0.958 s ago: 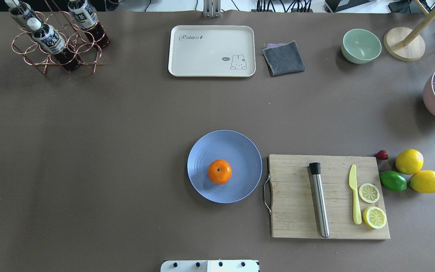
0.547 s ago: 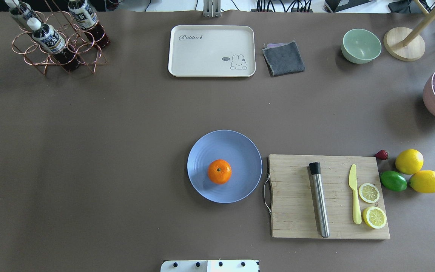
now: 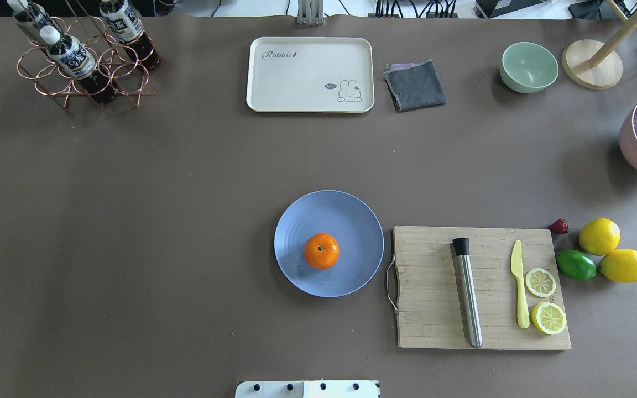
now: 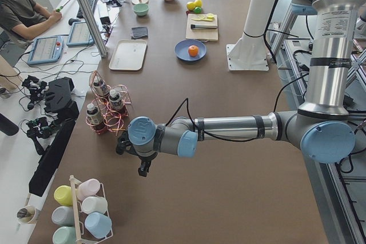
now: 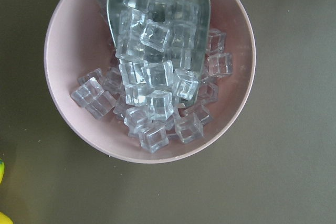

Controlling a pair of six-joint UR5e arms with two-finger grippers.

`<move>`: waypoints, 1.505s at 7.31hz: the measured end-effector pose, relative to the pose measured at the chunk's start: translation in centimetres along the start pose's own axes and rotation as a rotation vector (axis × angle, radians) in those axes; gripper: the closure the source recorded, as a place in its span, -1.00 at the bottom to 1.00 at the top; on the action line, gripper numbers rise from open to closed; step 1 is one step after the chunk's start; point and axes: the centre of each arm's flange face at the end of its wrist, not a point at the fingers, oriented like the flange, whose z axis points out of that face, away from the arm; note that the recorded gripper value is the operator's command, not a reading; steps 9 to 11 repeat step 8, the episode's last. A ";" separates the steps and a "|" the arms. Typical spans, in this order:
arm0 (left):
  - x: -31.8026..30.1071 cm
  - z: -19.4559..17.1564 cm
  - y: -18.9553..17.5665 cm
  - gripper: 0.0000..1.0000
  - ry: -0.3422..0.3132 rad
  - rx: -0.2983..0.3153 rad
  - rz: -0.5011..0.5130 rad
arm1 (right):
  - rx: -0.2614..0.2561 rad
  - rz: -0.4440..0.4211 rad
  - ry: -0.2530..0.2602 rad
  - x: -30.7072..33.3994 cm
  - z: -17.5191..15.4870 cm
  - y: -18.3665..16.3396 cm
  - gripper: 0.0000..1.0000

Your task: Pick orange to plate

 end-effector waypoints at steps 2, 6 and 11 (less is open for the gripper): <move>0.2 -0.2 -0.2 -0.93 -0.001 0.004 0.004 | 0.000 0.000 -0.003 -0.1 0.1 0.1 -1.00; 0.5 -0.6 -0.2 -0.95 -0.001 0.013 0.011 | 0.000 -0.002 -0.007 -0.1 0.2 0.0 -1.00; 1.4 -1.3 -0.8 -0.95 -0.013 0.031 0.029 | 0.008 -0.005 -0.004 -0.2 -0.2 -0.1 -1.00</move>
